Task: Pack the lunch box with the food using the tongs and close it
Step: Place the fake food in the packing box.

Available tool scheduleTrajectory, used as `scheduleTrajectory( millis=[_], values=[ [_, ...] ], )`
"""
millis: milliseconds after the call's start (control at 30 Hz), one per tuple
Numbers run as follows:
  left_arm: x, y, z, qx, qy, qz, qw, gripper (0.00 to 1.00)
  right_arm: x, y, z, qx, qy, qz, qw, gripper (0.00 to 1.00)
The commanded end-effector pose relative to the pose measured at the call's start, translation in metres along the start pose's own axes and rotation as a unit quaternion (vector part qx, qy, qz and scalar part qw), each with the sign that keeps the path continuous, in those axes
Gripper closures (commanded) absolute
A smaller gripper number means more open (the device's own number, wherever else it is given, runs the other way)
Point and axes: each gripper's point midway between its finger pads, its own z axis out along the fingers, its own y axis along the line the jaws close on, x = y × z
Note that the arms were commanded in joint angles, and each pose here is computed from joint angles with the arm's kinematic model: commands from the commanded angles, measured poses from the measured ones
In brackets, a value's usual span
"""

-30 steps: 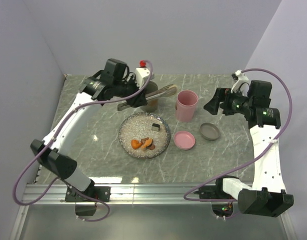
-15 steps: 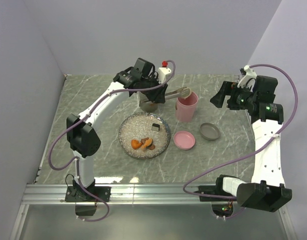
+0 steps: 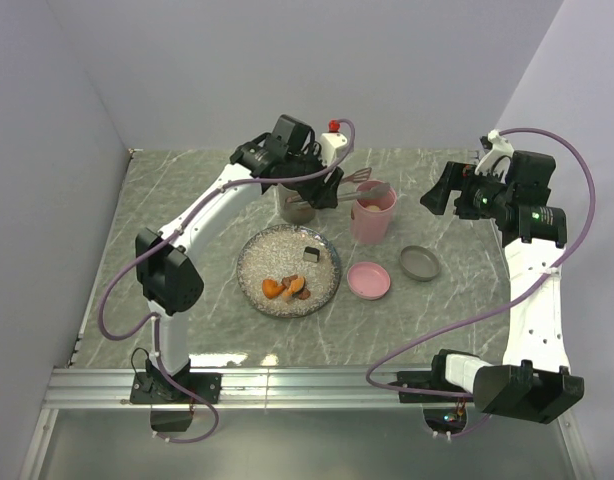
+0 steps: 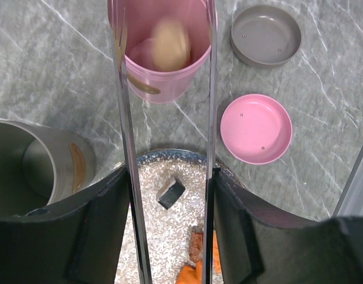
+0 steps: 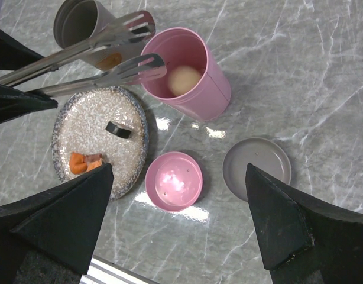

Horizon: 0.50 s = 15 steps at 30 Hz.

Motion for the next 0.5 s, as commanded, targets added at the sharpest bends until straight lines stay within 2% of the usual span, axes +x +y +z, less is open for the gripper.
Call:
scheduleTrajectory(
  millis=[0,167,267,467],
  values=[
    [-0.031,-0.003,-0.01,-0.004,-0.041,0.013,0.999,0.38,-0.011,0.0,0.0,-0.003,-0.019,-0.005,1.0,0.0],
    [-0.038,-0.008,-0.024,-0.004,-0.048,0.013,0.999,0.39,-0.014,0.001,-0.003,-0.002,-0.021,-0.007,1.0,0.0],
    [-0.027,-0.015,-0.037,-0.002,-0.037,0.014,0.999,0.39,-0.014,0.002,-0.005,-0.002,-0.021,-0.011,1.0,0.0],
    [0.013,-0.036,-0.092,-0.016,-0.019,0.01,1.0,0.36,-0.012,0.004,-0.005,-0.007,-0.023,-0.009,1.0,0.0]
  ],
)
